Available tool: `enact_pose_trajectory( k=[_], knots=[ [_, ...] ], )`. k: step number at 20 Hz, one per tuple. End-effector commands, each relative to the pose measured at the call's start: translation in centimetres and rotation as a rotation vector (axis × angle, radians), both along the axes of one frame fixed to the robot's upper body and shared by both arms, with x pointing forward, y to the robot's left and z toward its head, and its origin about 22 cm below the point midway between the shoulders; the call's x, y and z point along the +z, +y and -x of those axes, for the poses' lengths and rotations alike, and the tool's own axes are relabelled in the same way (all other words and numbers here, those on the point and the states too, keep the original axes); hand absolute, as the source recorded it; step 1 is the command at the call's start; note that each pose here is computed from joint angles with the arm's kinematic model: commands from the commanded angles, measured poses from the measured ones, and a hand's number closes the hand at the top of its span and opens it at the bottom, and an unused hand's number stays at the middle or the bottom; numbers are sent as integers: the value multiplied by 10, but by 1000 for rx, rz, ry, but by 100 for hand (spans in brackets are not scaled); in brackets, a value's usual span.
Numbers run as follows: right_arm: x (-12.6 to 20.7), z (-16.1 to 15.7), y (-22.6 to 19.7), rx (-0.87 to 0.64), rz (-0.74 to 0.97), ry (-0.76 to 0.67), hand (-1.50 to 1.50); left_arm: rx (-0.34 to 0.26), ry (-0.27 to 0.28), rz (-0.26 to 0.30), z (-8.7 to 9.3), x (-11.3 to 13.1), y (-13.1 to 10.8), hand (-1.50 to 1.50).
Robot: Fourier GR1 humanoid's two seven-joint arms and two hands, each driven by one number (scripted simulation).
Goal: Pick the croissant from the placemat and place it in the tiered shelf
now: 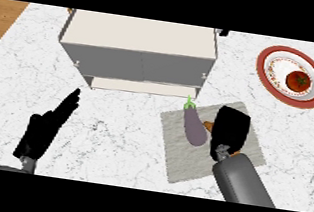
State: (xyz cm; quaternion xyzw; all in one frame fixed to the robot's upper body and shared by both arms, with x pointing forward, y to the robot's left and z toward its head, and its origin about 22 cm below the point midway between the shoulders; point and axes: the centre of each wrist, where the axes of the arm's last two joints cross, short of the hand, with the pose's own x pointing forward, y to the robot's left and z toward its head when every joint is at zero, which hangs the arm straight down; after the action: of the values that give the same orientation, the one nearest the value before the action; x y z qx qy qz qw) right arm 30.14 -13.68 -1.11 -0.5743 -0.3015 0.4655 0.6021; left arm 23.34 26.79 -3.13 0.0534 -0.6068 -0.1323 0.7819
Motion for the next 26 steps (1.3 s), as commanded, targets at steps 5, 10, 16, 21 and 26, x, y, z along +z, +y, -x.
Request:
enact_pose_trajectory(
  k=[5,10,16,21,26],
  knots=[
    [50,66,67,58,-331,-29,150,5,16,0,-12,0,-11,0],
    [113,100,83,45,-370,-192,150,1,3,11,-6,3,-8,0],
    [179,114,78,80,-473,-501,150,8,9,19,2,-8,-13,0],
    [225,98,75,74,-513,-625,150,-17,-24,-3,-12,8,-12,0],
    [254,63,81,53,-507,-667,150,-17,-18,6,-12,9,0,0]
  ],
)
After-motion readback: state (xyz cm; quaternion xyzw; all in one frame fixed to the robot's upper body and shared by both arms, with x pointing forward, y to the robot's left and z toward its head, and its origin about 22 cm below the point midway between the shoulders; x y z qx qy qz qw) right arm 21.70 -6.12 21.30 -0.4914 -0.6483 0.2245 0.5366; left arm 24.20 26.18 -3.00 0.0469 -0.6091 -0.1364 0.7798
